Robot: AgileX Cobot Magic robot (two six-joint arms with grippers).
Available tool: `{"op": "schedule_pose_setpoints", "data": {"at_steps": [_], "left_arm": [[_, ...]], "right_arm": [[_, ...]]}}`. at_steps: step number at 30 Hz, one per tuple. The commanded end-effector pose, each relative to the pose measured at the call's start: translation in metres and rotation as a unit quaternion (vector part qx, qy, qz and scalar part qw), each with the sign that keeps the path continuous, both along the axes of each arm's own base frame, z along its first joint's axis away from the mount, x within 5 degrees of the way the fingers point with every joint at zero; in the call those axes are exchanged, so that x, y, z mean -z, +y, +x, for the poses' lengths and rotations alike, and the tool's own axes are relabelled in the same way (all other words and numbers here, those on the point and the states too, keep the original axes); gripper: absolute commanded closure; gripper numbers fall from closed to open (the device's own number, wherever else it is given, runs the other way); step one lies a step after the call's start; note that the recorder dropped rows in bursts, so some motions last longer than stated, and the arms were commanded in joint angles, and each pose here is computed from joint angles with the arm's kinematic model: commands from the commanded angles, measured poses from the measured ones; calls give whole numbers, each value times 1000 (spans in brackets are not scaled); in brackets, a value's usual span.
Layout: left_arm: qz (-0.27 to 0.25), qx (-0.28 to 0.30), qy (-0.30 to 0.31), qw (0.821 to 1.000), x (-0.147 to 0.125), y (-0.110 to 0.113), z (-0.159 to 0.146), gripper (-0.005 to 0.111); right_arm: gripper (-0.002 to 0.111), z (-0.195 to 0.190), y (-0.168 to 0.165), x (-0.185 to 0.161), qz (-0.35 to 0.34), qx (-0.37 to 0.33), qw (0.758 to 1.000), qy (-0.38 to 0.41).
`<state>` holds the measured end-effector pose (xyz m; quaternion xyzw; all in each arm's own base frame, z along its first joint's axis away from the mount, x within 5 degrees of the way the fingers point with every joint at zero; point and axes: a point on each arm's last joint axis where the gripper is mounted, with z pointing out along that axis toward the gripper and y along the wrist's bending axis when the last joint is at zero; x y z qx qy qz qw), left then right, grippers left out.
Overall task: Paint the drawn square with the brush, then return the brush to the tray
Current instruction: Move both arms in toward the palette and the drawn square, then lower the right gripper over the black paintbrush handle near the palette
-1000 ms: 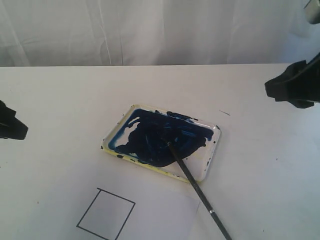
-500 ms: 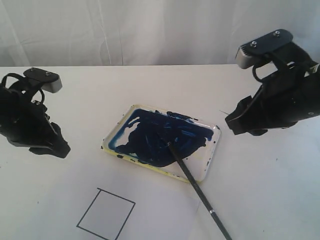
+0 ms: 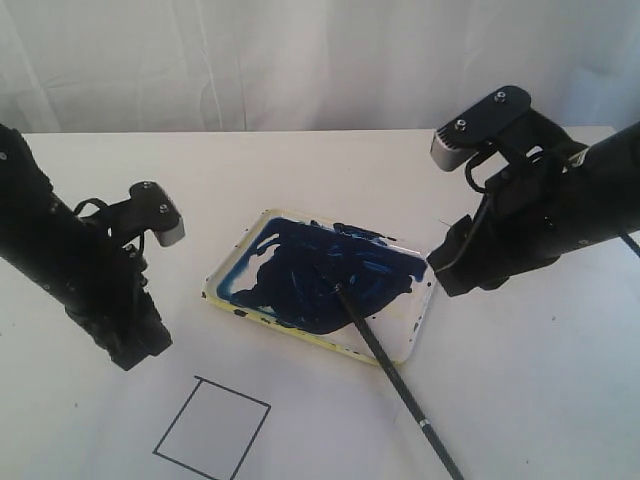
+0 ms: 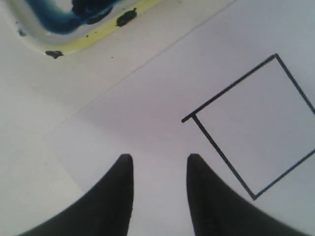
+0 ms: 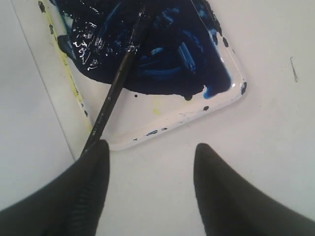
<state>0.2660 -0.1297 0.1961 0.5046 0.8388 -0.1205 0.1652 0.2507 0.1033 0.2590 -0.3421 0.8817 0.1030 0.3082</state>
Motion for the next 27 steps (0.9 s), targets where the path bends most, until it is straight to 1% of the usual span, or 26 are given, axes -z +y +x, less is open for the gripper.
{"op": "schedule_pose_setpoints", "data": {"at_steps": [1,4,12,15,18,22,27], "left_arm": [[9,80,-5,997,4,-3,-2,65],[12,98,-12,995,7,-4,-1,65],[47,109,-16,993,27,-1,8,65],[51,109,-6,993,37,-2,10,65],[52,110,1,993,40,-2,10,65],[58,112,28,992,55,-2,11,65],[59,112,34,991,59,-3,11,65]], "right_arm": [[58,4,2,4,-6,-7,1000,0],[58,6,3,9,-9,-8,1000,7],[58,8,3,10,-11,-8,1000,2],[58,9,3,10,-11,-7,1000,0],[58,9,3,10,-9,-6,1000,1],[58,9,3,10,-9,-7,1000,3],[58,9,3,10,-9,-7,1000,3]]}}
